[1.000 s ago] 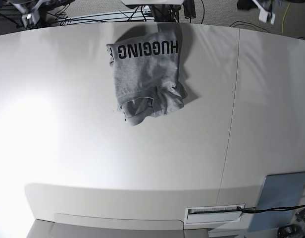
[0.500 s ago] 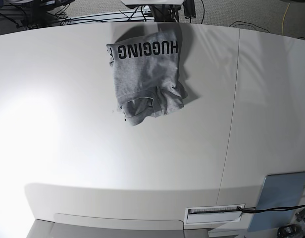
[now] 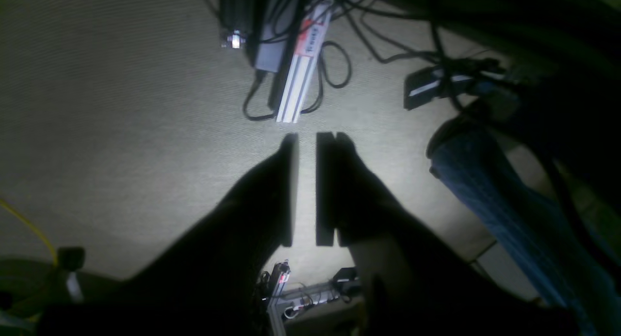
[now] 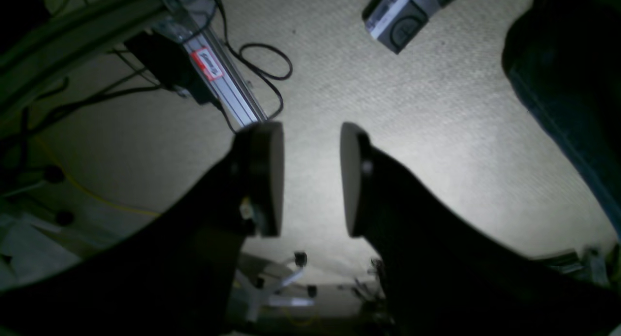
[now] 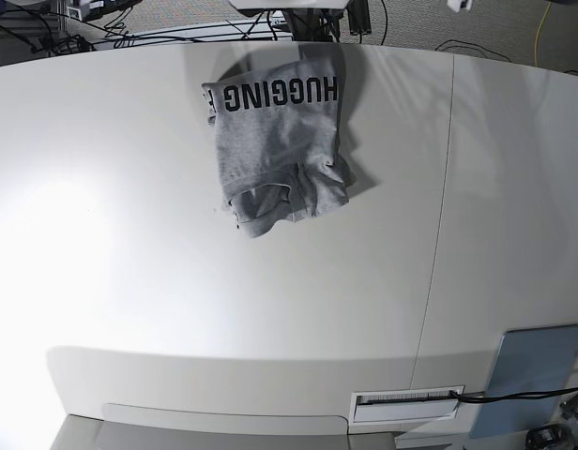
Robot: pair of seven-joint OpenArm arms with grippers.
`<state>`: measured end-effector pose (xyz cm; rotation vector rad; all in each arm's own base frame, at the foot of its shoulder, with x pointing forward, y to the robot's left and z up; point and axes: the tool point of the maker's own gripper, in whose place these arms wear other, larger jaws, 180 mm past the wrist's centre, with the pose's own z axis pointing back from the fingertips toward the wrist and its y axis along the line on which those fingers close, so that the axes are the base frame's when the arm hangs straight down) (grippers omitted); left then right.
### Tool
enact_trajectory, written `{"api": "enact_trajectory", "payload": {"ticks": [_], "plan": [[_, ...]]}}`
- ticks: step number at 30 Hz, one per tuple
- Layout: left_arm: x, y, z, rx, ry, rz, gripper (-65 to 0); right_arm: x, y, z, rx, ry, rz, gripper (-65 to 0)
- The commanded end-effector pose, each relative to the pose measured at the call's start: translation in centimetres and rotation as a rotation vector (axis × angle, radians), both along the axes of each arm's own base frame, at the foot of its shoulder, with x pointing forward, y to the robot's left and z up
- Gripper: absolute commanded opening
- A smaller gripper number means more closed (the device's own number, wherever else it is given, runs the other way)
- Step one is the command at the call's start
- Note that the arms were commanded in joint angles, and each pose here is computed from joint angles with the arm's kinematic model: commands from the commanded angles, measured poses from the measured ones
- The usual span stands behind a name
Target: Fold the T-shirt properly
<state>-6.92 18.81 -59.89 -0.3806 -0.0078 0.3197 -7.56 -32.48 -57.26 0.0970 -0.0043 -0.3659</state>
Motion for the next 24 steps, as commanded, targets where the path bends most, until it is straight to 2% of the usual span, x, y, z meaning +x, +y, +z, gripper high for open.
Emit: {"api": "enact_trajectory", "payload": {"ticks": [1, 3, 7, 11, 14, 16, 19, 24], "plan": [[0.0, -0.1, -0.1, -0.009, 0.004, -0.007, -58.8, 0.3, -0.6, 0.1, -0.010, -0.006, 0.008, -45.5], [0.3, -1.6, -0.7, -0.043, 0.023, -0.017, -58.8, 1.1, 0.4, -0.6, 0.011, -0.007, 0.039, -45.5], [0.7, -5.7, -1.6, -0.115, 0.041, -0.083, -58.8, 1.9, 3.6, -2.1, 0.078, -0.001, 0.186, -45.5], [-0.1, -8.0, -2.8, -0.058, 0.063, -0.189, -58.8, 1.4, 7.3, -3.1, 0.158, 0.001, 0.343, -45.5], [-0.8, -9.9, -3.1, -0.046, 0.087, -0.257, -58.8, 0.9, 8.4, -3.7, 0.148, 0.027, 0.425, -45.5], [-0.9, -11.1, -3.2, -0.056, 0.091, -0.265, -58.8, 0.5, 9.1, -4.0, 0.150, 0.049, 0.470, -45.5], [-1.0, -12.3, -3.2, -0.068, 0.096, -0.262, -58.8, 0.2, 10.1, -4.3, 0.159, 0.056, 0.494, -45.5], [-1.1, -13.1, -3.2, -0.076, 0.105, -0.233, -58.8, 0.7, 10.6, -4.3, 0.173, 0.033, 0.452, -45.5]]}}
